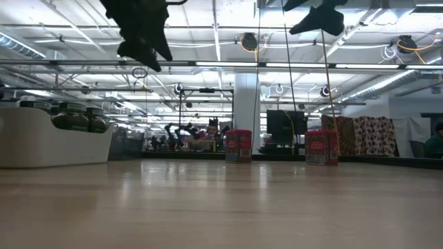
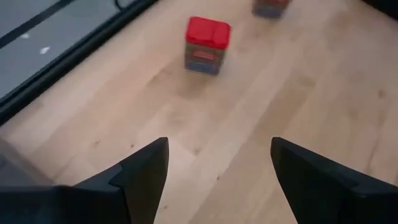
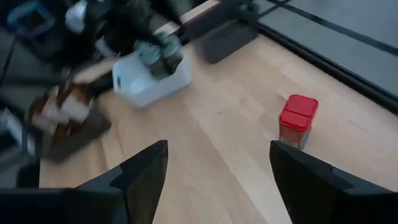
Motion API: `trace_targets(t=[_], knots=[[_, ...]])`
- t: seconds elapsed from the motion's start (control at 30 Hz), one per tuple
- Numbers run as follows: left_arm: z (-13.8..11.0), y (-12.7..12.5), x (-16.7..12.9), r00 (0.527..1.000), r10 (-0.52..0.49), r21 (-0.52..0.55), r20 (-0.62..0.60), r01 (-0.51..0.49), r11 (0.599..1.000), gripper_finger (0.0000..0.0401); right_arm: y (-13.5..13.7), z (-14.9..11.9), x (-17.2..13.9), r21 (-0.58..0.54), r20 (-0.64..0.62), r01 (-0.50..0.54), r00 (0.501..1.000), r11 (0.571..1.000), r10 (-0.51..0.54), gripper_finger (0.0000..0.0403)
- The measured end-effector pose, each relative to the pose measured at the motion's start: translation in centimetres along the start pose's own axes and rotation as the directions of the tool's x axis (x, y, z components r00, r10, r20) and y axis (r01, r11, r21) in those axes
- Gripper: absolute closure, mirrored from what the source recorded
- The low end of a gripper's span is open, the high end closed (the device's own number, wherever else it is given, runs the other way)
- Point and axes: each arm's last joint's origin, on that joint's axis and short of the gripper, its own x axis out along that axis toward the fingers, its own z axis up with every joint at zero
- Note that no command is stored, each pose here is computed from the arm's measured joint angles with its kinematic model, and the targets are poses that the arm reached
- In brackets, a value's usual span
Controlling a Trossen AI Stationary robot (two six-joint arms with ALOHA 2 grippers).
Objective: Sort spices by type
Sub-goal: Put the red seasoning can into the top black bin
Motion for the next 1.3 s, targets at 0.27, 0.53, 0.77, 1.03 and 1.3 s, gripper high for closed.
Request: trace_targets(t=[0.27,0.53,0.77,1.03,1.3], knots=[[0.7,1.5,0.3,0.985,-0.168,0.092,-0.036,0.170,0.981,0.0118,0.0,0.0,0.9,0.202,0.017,0.053,0.998,0.978,-0.057,0.0138],[1.6,1.5,0.1,0.967,-0.252,0.127,0.030,0.247,0.961,0.0118,0.3,-1.1,4.7,0.176,-0.068,0.152,0.988,0.973,-0.142,0.0138],[2.7,2.6,-2.9,0.943,-0.236,0.099,0.235,0.218,0.971,0.0118,-1.2,-2.2,8.0,-0.006,-0.142,0.316,0.939,0.949,-0.313,0.0138],[4.1,3.9,-4.2,0.896,-0.187,-0.020,0.402,0.213,0.977,0.0118,-7.7,0.0,11.6,-0.042,-0.188,0.341,0.920,0.939,-0.343,0.0138],[5.5,4.5,-4.0,0.849,-0.142,-0.162,0.509,0.257,0.953,0.0118,-13.5,1.0,14.4,0.046,-0.205,0.335,0.925,0.941,-0.319,0.0129]])
